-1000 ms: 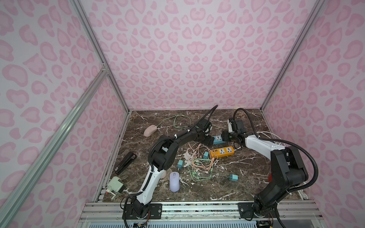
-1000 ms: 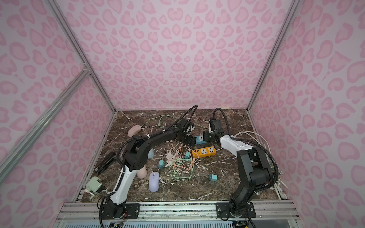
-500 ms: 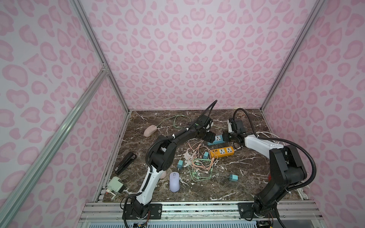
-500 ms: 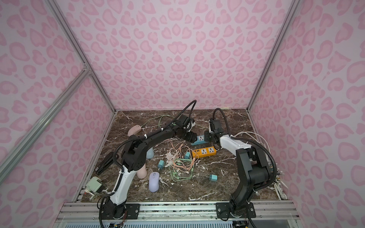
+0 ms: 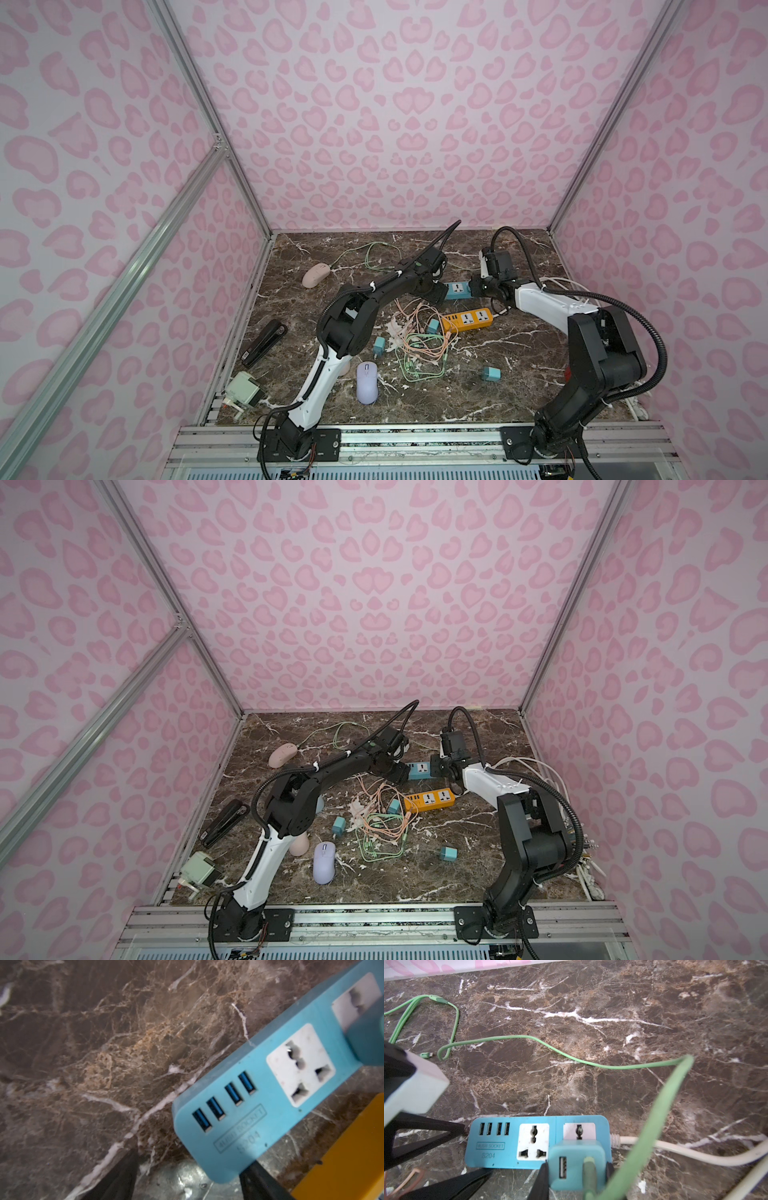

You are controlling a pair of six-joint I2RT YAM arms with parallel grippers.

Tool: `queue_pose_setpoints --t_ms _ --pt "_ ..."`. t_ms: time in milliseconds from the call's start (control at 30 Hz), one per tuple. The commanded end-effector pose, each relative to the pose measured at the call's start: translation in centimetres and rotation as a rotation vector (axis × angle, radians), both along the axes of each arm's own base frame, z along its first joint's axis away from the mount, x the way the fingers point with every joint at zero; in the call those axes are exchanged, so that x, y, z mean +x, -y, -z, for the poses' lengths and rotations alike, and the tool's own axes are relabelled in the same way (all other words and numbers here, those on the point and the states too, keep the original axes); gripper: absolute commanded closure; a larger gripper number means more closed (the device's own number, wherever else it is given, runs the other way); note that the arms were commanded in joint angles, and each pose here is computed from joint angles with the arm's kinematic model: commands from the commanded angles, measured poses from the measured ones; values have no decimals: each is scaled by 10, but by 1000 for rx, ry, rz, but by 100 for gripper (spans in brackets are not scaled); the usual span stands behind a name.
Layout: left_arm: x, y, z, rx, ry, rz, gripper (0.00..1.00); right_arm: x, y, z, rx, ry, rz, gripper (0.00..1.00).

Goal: Unplug the wireless mouse
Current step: Remove the plug from the socket.

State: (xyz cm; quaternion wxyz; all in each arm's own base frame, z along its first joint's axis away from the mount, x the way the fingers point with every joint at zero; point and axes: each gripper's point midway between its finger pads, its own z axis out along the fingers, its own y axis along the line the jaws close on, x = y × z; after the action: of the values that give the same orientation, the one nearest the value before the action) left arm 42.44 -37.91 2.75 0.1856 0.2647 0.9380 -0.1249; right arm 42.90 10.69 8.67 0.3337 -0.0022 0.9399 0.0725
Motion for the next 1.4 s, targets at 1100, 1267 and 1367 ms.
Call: queue_pose_setpoints --t_ms 1100,1267,1367 --pt "12 13 -17 3 21 20 23 -1 -2 -39 -10 75 23 90" --pt "8 21 -58 -94 60 32 22 -6 -6 -54 15 90 6 90" --pt "-7 29 -123 -293 199 115 22 -18 -15 -70 81 102 -42 90"
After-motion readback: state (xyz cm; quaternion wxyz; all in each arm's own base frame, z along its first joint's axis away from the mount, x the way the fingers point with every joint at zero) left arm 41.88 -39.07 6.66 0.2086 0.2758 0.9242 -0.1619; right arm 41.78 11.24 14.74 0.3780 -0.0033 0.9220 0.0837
